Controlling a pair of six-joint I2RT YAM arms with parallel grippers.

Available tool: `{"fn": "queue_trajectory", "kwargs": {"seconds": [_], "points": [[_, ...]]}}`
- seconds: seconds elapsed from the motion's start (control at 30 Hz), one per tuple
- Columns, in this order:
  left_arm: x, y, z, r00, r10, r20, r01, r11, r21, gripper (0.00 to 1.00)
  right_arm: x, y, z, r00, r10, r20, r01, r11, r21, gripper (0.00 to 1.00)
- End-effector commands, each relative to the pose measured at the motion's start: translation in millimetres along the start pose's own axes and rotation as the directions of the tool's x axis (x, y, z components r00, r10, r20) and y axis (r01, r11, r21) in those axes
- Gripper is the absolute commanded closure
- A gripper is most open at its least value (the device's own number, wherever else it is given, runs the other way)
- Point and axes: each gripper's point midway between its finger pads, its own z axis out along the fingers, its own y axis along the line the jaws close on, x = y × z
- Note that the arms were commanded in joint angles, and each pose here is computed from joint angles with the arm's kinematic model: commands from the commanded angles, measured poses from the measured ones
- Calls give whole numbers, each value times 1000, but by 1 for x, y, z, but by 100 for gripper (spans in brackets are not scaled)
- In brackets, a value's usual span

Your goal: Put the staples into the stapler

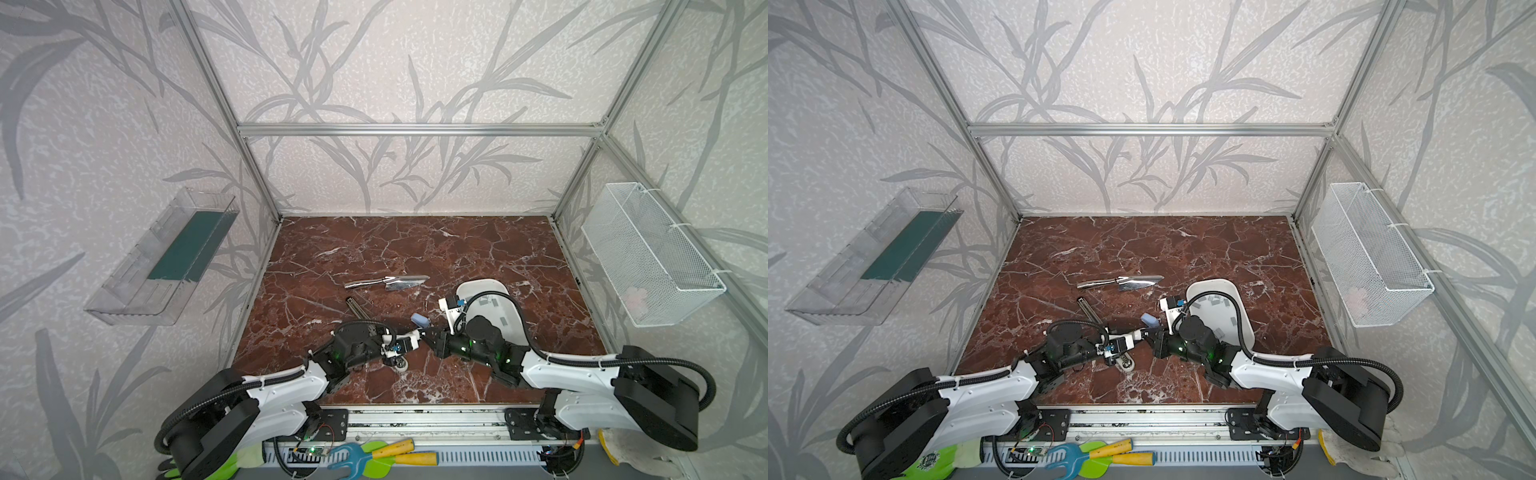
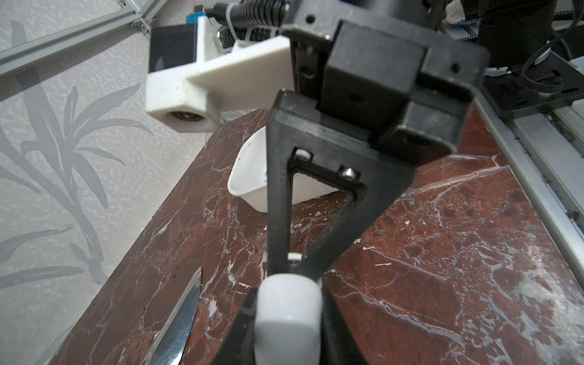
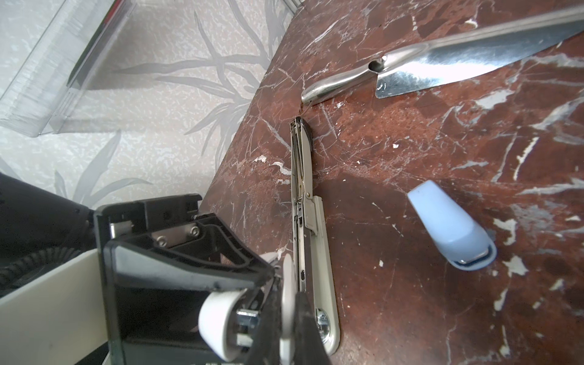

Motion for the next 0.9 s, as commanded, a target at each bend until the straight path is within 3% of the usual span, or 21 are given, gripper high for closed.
{"fn": "queue_trajectory", "kwargs": {"seconds": [0.0, 0.33, 0.73, 0.87], "points": [[-15, 1, -4, 997, 37, 73, -37, 999, -11, 100, -10, -13, -10, 997, 24, 75, -28, 998, 55, 100], [-2, 24, -17, 996, -32, 88, 40, 996, -86, 100, -12, -60, -45, 988, 12, 156, -50, 970, 238, 100], [55, 65, 9, 985, -137, -103, 105, 958, -267, 100, -20, -45, -58, 981, 19, 193, -52, 985, 165, 100], [64, 73, 15, 986, -140, -91, 104, 942, -320, 88, -20, -45, -60, 979, 21, 202, -55, 985, 163, 100]]}}
